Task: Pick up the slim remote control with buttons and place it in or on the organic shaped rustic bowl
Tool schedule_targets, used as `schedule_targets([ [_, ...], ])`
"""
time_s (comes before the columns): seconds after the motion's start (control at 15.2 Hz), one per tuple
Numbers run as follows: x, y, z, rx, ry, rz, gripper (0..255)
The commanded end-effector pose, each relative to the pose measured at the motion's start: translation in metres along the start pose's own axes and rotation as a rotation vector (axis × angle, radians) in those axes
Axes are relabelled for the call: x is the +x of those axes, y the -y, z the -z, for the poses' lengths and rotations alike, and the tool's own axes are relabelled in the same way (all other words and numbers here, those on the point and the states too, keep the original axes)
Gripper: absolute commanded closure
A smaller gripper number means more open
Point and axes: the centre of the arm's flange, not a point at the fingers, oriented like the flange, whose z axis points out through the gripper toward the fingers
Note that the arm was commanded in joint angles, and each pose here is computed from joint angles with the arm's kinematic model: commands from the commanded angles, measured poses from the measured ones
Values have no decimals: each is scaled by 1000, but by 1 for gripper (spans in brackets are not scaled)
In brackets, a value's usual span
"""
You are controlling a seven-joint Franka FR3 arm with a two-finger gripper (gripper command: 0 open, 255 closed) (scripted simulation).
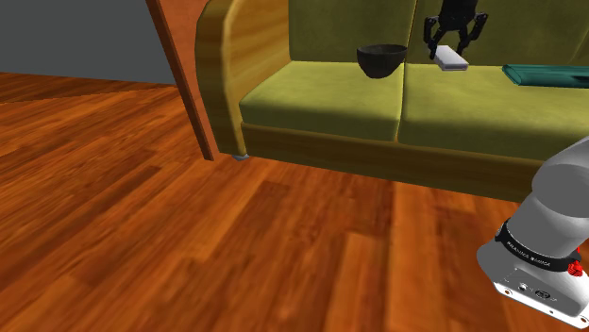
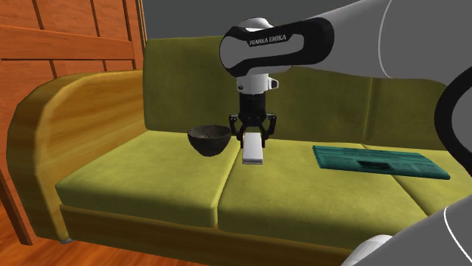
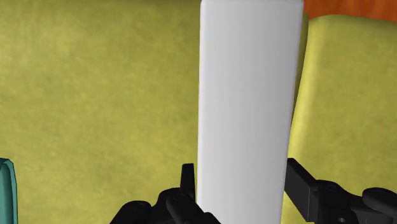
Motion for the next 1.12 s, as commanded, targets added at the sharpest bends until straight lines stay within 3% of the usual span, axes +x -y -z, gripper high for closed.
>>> schedule_targets([
  [0.0, 2, -1, 12, 0, 0, 0, 255],
  [0.92, 2, -3, 84, 0, 0, 0, 255],
  [1.06, 21, 15, 85, 0, 0, 0, 255],
])
